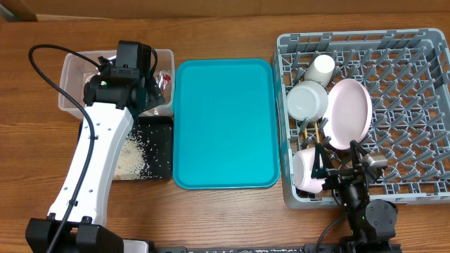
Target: Sort waste into correct bins and load items into the dishwasher
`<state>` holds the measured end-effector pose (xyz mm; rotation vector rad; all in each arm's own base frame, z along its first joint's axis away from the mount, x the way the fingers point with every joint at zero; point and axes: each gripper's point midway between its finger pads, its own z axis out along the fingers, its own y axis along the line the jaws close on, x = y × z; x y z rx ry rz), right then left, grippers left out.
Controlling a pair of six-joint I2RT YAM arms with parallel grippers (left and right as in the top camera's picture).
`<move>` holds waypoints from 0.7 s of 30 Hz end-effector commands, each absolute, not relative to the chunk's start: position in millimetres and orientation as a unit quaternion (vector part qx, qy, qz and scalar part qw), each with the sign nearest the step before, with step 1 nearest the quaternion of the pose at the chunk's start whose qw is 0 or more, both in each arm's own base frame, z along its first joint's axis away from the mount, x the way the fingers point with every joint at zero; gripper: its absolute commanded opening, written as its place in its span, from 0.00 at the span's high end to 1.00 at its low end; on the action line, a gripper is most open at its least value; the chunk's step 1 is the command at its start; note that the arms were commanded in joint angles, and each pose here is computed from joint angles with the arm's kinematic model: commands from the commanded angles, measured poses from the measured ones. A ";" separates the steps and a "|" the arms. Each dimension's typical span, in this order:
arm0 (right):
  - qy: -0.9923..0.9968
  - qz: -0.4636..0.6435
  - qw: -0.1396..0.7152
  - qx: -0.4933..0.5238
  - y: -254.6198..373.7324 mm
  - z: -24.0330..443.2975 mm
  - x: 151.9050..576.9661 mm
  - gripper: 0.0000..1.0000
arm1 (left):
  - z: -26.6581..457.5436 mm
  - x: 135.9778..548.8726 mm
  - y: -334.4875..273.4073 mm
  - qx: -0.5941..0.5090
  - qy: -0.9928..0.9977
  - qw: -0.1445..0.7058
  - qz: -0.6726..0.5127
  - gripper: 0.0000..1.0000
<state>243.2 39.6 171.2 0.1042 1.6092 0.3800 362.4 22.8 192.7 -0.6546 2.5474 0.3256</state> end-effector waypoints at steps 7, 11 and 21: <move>0.713 0.112 0.691 -0.028 42.7 170.7 242.6 0.00 | 198.6 364.4 21.5 -0.233 0.932 0.251 0.120 0.00; 0.712 0.085 0.695 -0.055 42.6 170.7 242.6 0.00 | 198.6 364.4 21.5 -0.233 0.932 0.251 0.120 0.00; 0.712 0.084 0.695 -0.055 42.4 170.7 242.7 0.00 | 198.6 364.4 21.5 -0.233 0.932 0.251 0.120 0.00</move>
